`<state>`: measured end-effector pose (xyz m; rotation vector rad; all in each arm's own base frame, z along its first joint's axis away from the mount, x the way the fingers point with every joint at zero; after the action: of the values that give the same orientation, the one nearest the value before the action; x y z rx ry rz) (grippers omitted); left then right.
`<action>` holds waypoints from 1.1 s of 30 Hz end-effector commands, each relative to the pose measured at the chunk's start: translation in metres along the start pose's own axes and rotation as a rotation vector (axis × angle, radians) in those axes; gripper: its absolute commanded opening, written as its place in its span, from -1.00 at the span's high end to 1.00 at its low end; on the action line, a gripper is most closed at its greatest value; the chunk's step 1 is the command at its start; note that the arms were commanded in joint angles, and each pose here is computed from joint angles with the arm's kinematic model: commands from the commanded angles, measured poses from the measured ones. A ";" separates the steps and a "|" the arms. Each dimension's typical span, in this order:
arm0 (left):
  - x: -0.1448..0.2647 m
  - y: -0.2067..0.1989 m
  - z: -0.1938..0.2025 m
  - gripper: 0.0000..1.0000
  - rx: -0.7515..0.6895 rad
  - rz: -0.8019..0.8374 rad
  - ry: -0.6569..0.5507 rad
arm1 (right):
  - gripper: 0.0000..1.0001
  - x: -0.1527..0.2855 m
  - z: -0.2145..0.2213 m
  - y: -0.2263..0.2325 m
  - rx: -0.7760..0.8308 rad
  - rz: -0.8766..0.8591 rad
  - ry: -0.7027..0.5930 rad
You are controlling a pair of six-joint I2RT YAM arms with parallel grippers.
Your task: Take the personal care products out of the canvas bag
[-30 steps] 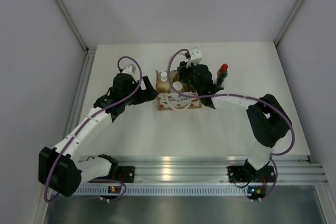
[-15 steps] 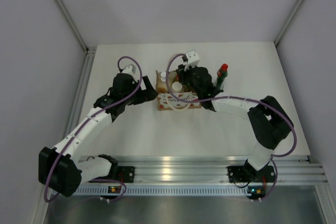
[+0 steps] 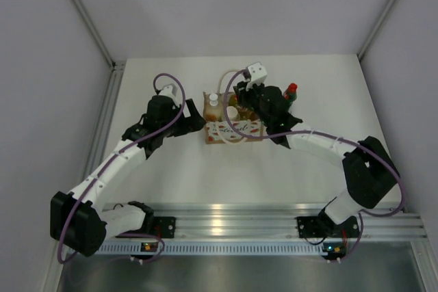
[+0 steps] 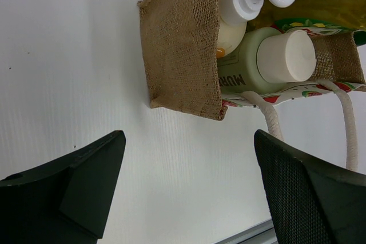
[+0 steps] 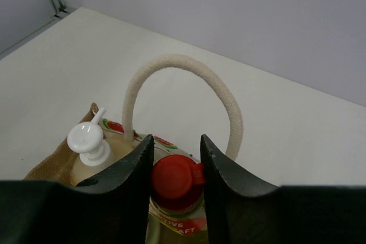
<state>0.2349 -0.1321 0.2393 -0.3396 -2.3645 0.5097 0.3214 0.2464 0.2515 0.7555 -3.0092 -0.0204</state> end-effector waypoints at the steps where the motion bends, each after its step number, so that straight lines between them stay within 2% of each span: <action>1: 0.005 -0.004 -0.008 -0.97 -0.023 0.037 -0.064 | 1.00 0.019 -0.094 0.011 -0.047 -0.069 -0.303; 7: 0.005 -0.004 -0.008 -0.97 -0.022 0.036 -0.067 | 1.00 0.031 -0.136 0.005 -0.002 -0.033 -0.342; 11: 0.005 -0.004 -0.007 -0.97 -0.022 0.036 -0.064 | 1.00 0.039 -0.181 -0.004 0.004 0.006 -0.396; 20: 0.010 -0.005 -0.008 -0.97 -0.022 0.043 -0.080 | 1.00 0.055 -0.252 -0.022 0.024 0.102 -0.407; 25: 0.009 -0.003 -0.009 -0.97 -0.027 0.028 -0.087 | 1.00 0.070 -0.263 -0.043 0.031 0.183 -0.414; 28: 0.007 -0.003 -0.009 -0.97 -0.033 0.021 -0.084 | 1.00 0.081 -0.265 -0.073 0.016 0.262 -0.418; 33: 0.007 -0.003 -0.008 -0.97 -0.037 0.028 -0.078 | 1.00 0.103 -0.252 -0.122 -0.091 0.401 -0.416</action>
<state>0.2316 -0.1291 0.2458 -0.3488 -2.4005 0.4984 0.3259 0.1315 0.4629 0.2976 -3.3001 -0.0888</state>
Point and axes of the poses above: each gripper's point midway between its finger pads, its own x axis back along the fingers, its own y axis along the line the jaws close on, z = x × y, the point moved 10 cm from there along x, back along the fingers, and after that the axes turned 3 degrees about -x, right-handed, at the moved point
